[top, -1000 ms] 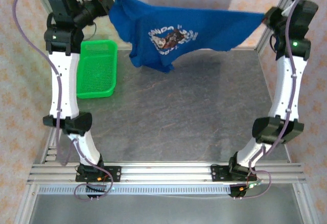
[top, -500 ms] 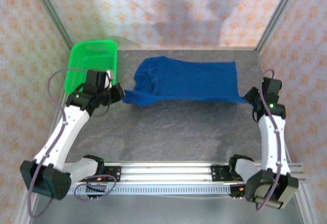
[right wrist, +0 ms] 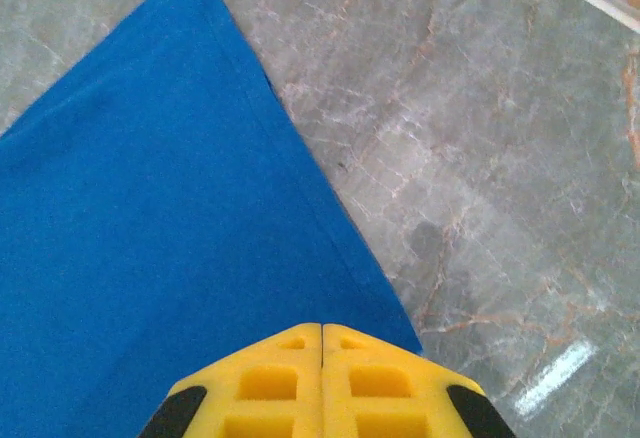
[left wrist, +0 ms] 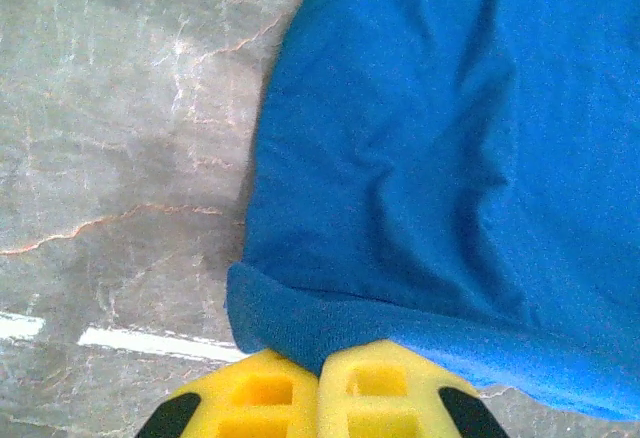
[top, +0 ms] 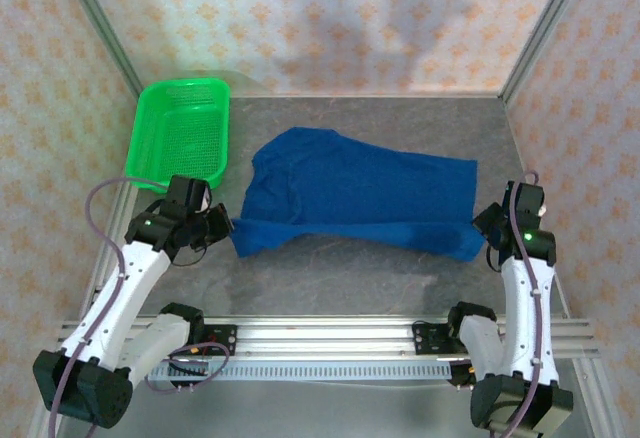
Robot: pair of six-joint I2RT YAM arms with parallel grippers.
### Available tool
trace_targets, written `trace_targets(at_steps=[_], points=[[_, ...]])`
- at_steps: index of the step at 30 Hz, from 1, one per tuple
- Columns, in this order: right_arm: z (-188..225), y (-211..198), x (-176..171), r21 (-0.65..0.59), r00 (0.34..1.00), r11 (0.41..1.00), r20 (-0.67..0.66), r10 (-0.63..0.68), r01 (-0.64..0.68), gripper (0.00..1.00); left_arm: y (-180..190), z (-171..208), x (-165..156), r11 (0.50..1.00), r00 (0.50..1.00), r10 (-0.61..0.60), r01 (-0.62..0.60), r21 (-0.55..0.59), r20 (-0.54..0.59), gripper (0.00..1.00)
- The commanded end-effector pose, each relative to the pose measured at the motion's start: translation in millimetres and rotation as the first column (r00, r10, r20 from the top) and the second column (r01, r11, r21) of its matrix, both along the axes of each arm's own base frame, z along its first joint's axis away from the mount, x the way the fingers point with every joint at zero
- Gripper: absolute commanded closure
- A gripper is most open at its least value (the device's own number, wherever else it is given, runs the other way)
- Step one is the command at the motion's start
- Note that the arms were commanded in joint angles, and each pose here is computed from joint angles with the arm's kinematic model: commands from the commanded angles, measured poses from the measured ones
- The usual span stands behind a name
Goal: Fold and stack the t-shirts
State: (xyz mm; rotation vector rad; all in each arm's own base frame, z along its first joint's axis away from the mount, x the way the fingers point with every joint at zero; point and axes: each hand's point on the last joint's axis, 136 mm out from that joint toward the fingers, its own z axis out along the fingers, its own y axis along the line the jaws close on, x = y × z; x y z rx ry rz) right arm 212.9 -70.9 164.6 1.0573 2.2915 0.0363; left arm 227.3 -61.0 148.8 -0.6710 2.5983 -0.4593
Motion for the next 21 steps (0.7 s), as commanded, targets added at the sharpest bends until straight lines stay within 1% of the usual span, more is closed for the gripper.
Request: trace_targets(at_steps=[1,7,11,13,16,21], points=[[-12,-7,-12,-0.006,0.995,0.999,-0.088,-0.054,0.053,1.0,4,2,15,0.999,0.999,0.04,-0.04,0.024,0.008,1.0],[-17,-5,-22,0.025,0.984,0.995,-0.156,-0.089,0.094,1.0,-6,21,57,0.993,0.997,-0.069,0.067,0.095,0.02,1.0],[-22,-13,-28,-0.013,0.968,0.992,-0.215,-0.128,0.129,1.0,-11,19,79,0.977,0.987,-0.159,0.157,0.145,0.0,1.0],[-25,-15,-29,-0.019,0.961,0.991,-0.242,-0.131,0.13,1.0,-18,17,92,0.968,0.979,-0.201,0.201,0.148,-0.013,1.0],[-29,-19,-30,-0.04,0.952,0.99,-0.272,-0.144,0.138,1.0,-31,15,108,0.94,0.956,-0.291,0.293,0.175,-0.041,1.0],[-35,-22,-29,-0.052,0.942,0.99,-0.302,-0.144,0.134,1.0,-42,12,132,0.892,0.92,-0.384,0.392,0.223,-0.08,1.0]])
